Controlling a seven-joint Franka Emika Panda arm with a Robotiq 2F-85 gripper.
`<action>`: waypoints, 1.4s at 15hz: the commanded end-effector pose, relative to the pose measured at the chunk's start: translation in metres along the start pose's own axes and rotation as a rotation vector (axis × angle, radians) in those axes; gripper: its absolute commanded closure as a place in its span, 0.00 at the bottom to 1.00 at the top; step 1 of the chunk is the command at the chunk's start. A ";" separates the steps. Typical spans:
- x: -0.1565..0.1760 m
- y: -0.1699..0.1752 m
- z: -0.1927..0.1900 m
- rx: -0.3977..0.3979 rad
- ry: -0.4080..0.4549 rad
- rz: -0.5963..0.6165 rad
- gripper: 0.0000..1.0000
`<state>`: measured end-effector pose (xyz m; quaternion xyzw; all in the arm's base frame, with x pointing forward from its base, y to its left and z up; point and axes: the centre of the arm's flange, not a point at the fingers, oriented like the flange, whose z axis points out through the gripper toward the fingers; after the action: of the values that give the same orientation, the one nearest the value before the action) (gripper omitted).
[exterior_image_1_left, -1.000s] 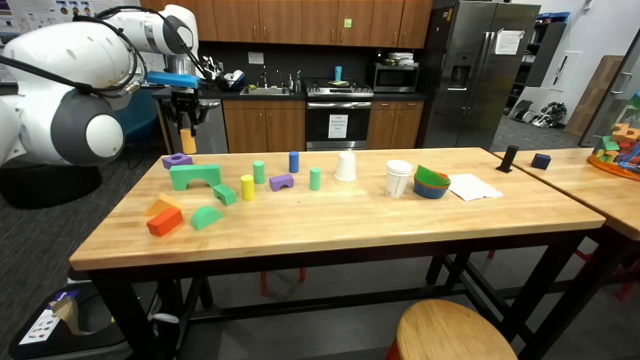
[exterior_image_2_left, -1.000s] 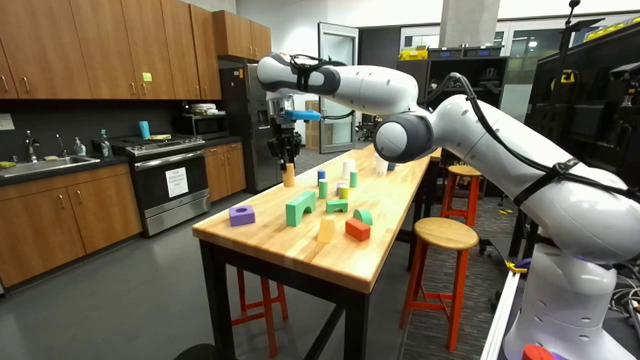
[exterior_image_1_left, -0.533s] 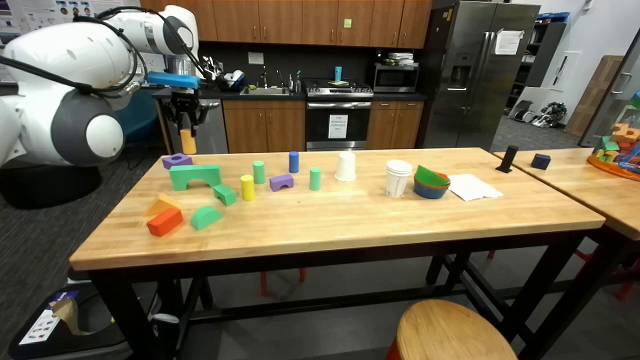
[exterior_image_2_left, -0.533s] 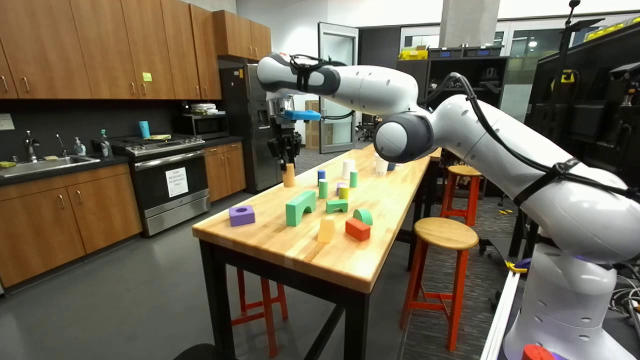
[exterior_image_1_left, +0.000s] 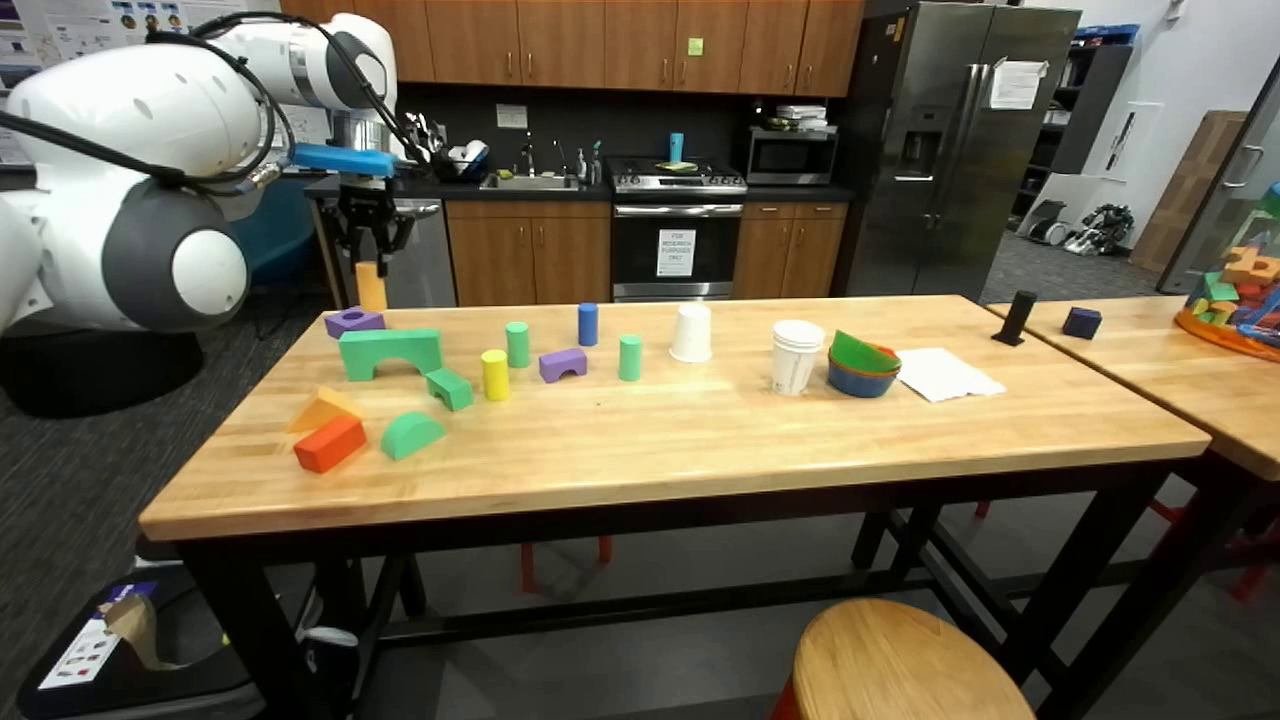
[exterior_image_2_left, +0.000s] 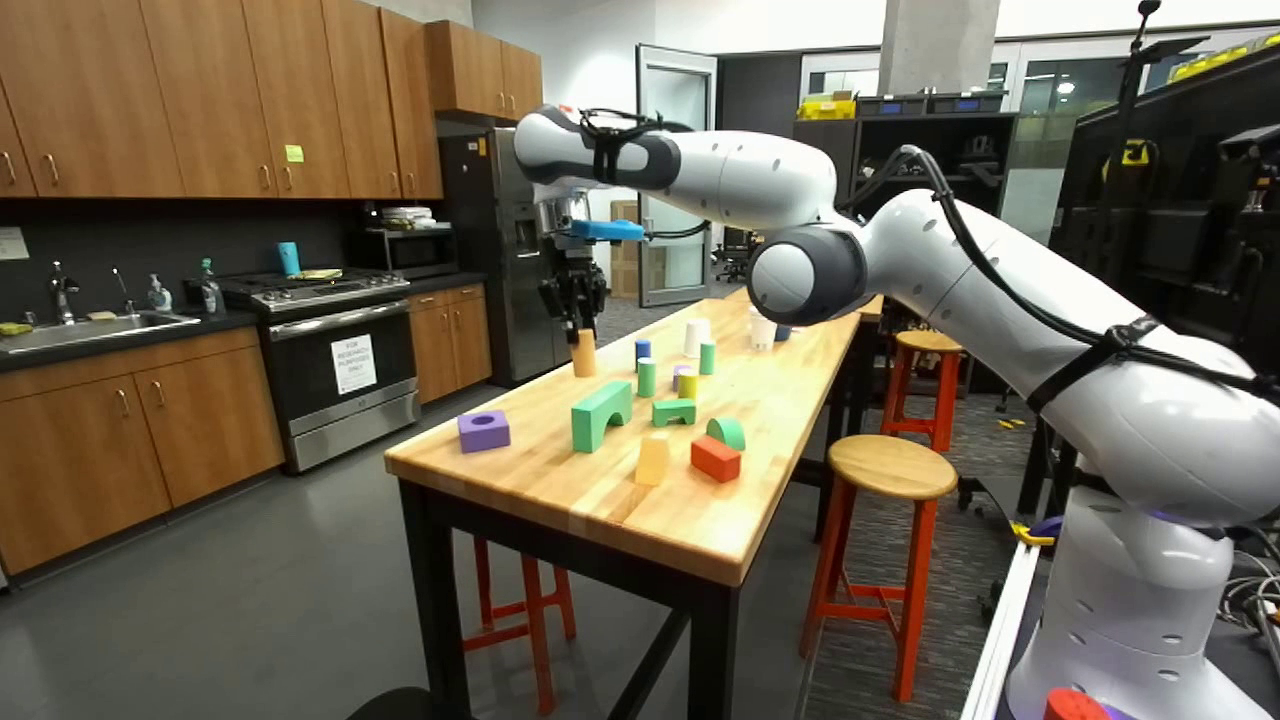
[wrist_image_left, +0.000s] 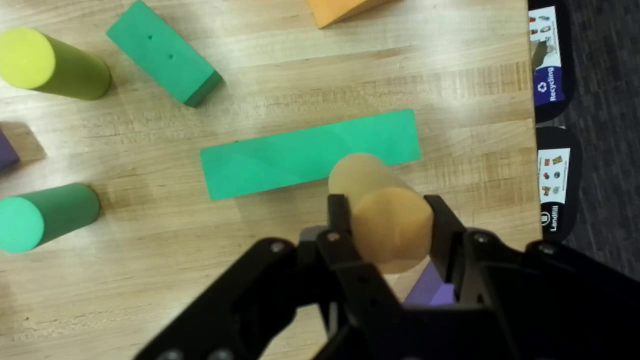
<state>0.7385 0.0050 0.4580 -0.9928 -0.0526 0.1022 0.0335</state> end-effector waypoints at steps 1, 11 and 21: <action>-0.069 -0.004 0.034 0.025 -0.039 -0.015 0.85; -0.071 -0.004 0.053 0.037 -0.091 -0.006 0.85; -0.060 -0.010 0.079 0.017 -0.102 -0.019 0.85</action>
<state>0.7341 0.0102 0.4168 -0.9839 -0.0578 0.1645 0.0395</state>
